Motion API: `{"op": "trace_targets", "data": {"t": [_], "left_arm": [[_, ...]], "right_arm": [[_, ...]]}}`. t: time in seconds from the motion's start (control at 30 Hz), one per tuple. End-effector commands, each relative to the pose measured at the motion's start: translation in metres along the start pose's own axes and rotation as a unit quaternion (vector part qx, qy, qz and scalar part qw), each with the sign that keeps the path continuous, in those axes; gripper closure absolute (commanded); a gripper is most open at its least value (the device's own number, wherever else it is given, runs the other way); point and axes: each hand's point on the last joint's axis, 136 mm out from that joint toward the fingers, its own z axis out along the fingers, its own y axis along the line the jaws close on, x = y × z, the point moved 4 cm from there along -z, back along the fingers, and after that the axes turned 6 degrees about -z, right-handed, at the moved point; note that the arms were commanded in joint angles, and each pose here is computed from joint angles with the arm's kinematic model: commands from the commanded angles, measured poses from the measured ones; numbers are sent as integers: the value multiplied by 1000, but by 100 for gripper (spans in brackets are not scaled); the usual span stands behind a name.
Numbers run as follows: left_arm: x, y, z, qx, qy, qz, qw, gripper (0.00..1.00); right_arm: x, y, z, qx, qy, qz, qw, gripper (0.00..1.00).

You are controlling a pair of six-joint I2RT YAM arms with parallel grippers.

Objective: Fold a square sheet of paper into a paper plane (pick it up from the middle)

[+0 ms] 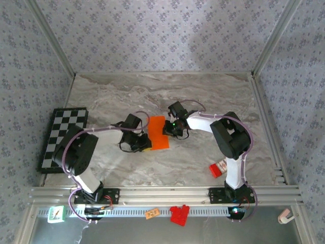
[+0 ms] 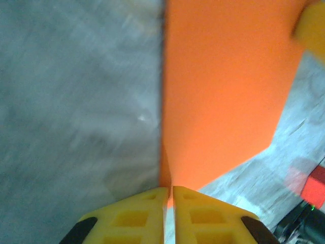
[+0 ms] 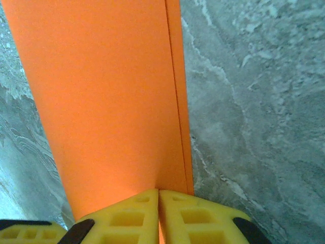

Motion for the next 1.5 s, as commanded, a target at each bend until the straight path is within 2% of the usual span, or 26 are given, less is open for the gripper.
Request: {"op": "trace_targets", "data": {"t": [0.0,0.13,0.27,0.4,0.5,0.67,0.97,1.07,1.2,1.47], "left_arm": [[30,32,-11,-60,50,-13,997,86],[9,-1,-33,-7,3,14,1000,81],[-23,-35,-48,58,-62,28,996,69],[-50,-57,-46,94,-90,28,991,65],[-61,-67,-45,124,-103,13,987,63],[-74,-73,-38,166,-113,-8,980,61],[-93,-63,-8,152,-108,-32,982,65],[-97,-52,0,133,-119,-52,983,67],[-97,-40,9,146,-141,-85,976,68],[-84,-11,28,79,-126,-130,980,71]], "right_arm": [[90,-106,33,204,143,74,966,88],[77,-93,29,177,113,83,974,87],[46,-63,14,127,49,82,987,86],[7,-14,-7,34,-14,56,998,82],[-12,17,-35,-26,-62,36,997,77],[-4,13,-69,-5,-109,42,993,64],[41,-20,-79,22,-98,74,992,54],[49,-15,-75,0,-77,64,995,52],[55,-4,-69,-18,-52,45,997,51],[53,1,-55,-26,-40,55,997,52]]}}
